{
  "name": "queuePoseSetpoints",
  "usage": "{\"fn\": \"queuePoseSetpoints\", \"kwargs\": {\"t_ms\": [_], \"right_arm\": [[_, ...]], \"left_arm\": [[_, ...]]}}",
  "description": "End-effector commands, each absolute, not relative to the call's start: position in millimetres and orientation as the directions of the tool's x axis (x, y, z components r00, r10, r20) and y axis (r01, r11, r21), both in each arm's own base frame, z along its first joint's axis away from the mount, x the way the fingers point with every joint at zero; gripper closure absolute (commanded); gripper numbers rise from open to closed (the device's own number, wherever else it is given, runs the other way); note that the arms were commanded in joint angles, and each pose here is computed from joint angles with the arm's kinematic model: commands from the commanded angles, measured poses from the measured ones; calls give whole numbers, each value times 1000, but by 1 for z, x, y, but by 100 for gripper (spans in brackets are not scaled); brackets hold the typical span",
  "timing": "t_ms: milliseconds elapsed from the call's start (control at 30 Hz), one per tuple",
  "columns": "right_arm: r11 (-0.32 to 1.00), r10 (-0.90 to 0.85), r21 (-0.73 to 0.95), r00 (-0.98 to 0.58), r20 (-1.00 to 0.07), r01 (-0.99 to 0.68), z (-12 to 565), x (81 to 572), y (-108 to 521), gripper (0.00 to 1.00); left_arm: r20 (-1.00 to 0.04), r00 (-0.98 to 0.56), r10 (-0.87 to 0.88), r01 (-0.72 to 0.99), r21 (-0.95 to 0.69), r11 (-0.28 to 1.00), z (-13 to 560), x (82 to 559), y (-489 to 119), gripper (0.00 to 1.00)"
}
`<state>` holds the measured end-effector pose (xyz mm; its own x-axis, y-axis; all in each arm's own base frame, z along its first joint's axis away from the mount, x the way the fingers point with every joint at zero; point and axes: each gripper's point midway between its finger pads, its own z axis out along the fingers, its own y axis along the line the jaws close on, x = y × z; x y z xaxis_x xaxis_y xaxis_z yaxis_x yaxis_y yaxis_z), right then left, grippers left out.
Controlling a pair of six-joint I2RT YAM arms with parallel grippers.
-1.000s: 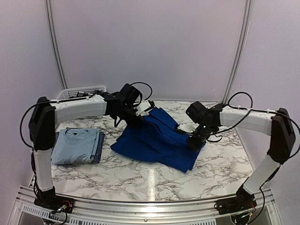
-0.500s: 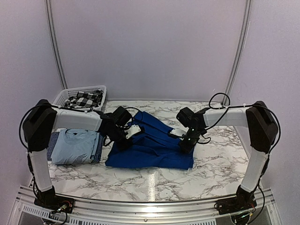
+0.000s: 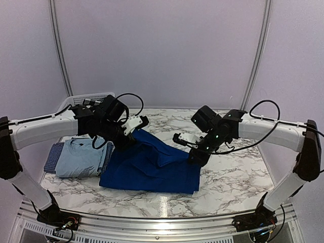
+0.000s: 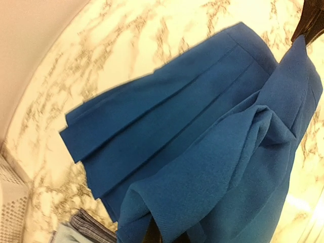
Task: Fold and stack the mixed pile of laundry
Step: Fold the flattened skirt at the center of the board, then rotate the rectangle-folded skirt at the center of the board.
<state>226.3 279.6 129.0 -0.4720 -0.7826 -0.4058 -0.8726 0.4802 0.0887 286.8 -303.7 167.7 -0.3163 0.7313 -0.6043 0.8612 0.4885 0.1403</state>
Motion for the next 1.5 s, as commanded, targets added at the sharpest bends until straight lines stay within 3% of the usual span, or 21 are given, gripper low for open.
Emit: {"fn": "queuePoseSetpoints", "kwargs": {"t_ms": [0, 267, 500, 633, 767, 900, 1000, 1133, 1233, 1367, 1467], "right_arm": [[520, -744, 115, -514, -427, -847, 152, 245, 273, 100], [587, -719, 103, -576, -389, -803, 138, 288, 254, 100], [646, -700, 85, -632, -333, -759, 105, 334, 242, 100], [678, -681, 79, -665, -306, -731, 84, 355, 236, 95], [725, -648, 76, -716, -259, -684, 67, 371, 229, 77], [782, -582, 62, -763, -283, -620, 81, 390, 220, 62], [776, -526, 172, -773, -355, -607, 96, 398, 227, 49], [716, -526, 304, -772, -357, -628, 89, 388, 241, 42], [672, -527, 393, -778, -343, -628, 79, 375, 252, 39], [694, -536, 375, -789, -300, -614, 55, 373, 245, 37], [715, -541, 364, -802, -254, -597, 36, 368, 238, 37]], "left_arm": [[-554, -285, 782, 852, 227, 471, 177, 313, -296, 100], [-560, -267, 784, 815, 302, 494, 190, 395, -295, 100], [-529, -345, 775, 817, 238, 525, 139, 447, -297, 100], [-509, -406, 759, 792, 218, 570, 105, 477, -295, 99], [-510, -474, 718, 719, 247, 650, 89, 510, -294, 65], [-598, -515, 614, 597, 263, 758, 130, 526, -287, 5], [-656, -535, 533, 535, 226, 814, 166, 518, -279, 1], [-728, -572, 378, 502, 54, 863, 206, 486, -278, 1], [-758, -567, 324, 610, -121, 783, 228, 441, -296, 1], [-706, -668, 237, 594, -313, 741, 211, 388, -296, 1], [-641, -727, 247, 562, -347, 751, 182, 355, -294, 1]]}}
